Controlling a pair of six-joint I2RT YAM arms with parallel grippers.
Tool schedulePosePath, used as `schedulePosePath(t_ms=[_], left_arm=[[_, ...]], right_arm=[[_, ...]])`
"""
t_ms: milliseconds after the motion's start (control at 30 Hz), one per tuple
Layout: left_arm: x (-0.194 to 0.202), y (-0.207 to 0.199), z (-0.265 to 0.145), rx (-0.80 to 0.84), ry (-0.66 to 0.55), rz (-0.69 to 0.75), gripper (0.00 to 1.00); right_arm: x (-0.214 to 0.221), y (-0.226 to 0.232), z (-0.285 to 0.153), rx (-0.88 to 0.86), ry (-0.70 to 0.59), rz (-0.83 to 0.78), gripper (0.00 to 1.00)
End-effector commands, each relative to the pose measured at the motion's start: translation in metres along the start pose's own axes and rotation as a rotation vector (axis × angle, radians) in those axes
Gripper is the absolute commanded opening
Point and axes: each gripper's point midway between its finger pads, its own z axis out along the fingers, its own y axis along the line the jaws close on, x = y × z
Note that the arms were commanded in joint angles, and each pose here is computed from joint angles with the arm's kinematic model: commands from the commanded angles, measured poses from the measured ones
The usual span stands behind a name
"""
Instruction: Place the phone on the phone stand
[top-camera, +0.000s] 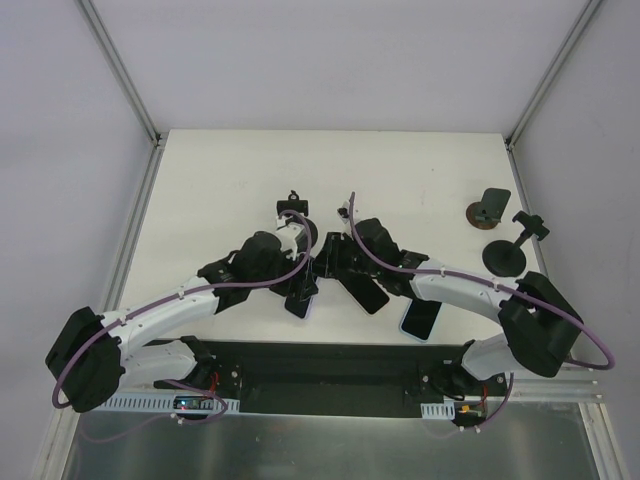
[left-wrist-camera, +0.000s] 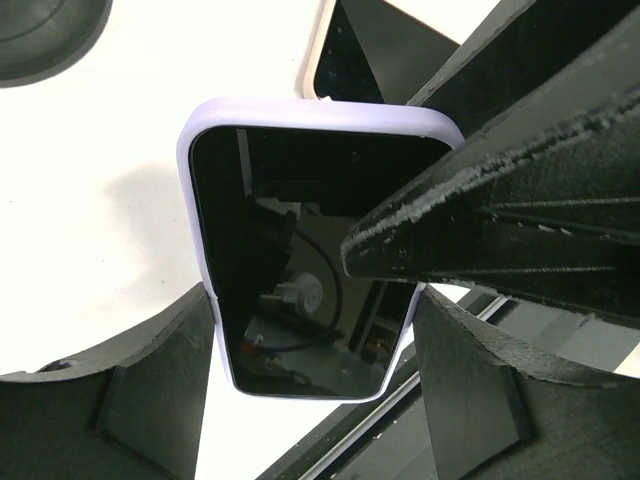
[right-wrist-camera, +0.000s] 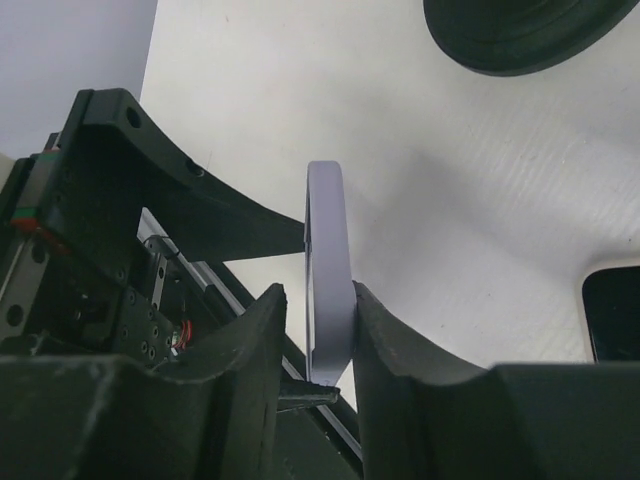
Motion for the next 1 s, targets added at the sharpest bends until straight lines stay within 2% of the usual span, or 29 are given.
schedulePosePath(t_ms=[0,133,200,267,300,400,433,533,600,667,833,867,900,967], left_arm=[[-0.043,-0.028,-0.008,0.090,-0.128,0.074,0.00],[-0.046,-0.036,-0.013,0.107,-0.106,0.061,0.00],[-0.045,-0.043,-0.017,0.139,-0.094,0.066,0.03],[-0.042,-0.046,-0.022,0.160,-0.084,0.062,0.21],[-0.044,-0.047,-0.028,0.166,-0.101,0.059,0.40],[-0.040,-0.041,-0.040,0.173,-0.100,-0.022,0.55],[-0.037,-0.037,-0.042,0.177,-0.092,-0.067,0.65],[-0.033,-0.043,-0.060,0.290,-0.082,-0.111,0.81],[-0.037,-0.049,-0.073,0.344,-0.114,-0.085,0.83],[-0.037,-0.053,-0.084,0.404,-0.119,-0.063,0.86],[-0.048,-0.066,-0.105,0.498,-0.145,-0.010,0.83],[-0.050,-0.068,-0.108,0.520,-0.141,-0.005,0.81],[-0.051,-0.068,-0.109,0.526,-0.138,-0.002,0.69],[-0.059,-0.069,-0.115,0.547,-0.153,0.022,0.60]], right_arm=[[-0.015,0.026,0.004,-0.112,-0.055,-0.019,0.30],[-0.019,0.034,-0.002,-0.157,-0.070,-0.116,0.01],[-0.024,0.037,-0.011,-0.161,-0.096,-0.194,0.01],[-0.024,0.032,-0.016,-0.140,-0.102,-0.229,0.01],[-0.028,0.036,-0.022,-0.147,-0.120,-0.251,0.01],[-0.033,0.024,-0.028,-0.087,-0.137,-0.249,0.01],[-0.034,0.025,-0.033,-0.089,-0.146,-0.250,0.01],[-0.037,0.025,-0.039,-0.127,-0.135,-0.266,0.01],[-0.045,0.026,-0.043,-0.160,-0.129,-0.289,0.01],[-0.038,0.039,-0.049,-0.271,-0.059,-0.357,0.01],[-0.034,0.073,-0.078,-0.452,-0.010,-0.554,0.01],[-0.032,0.074,-0.085,-0.463,-0.009,-0.621,0.01],[-0.033,0.078,-0.090,-0.481,-0.009,-0.648,0.01],[-0.028,0.085,-0.101,-0.525,0.017,-0.688,0.01]])
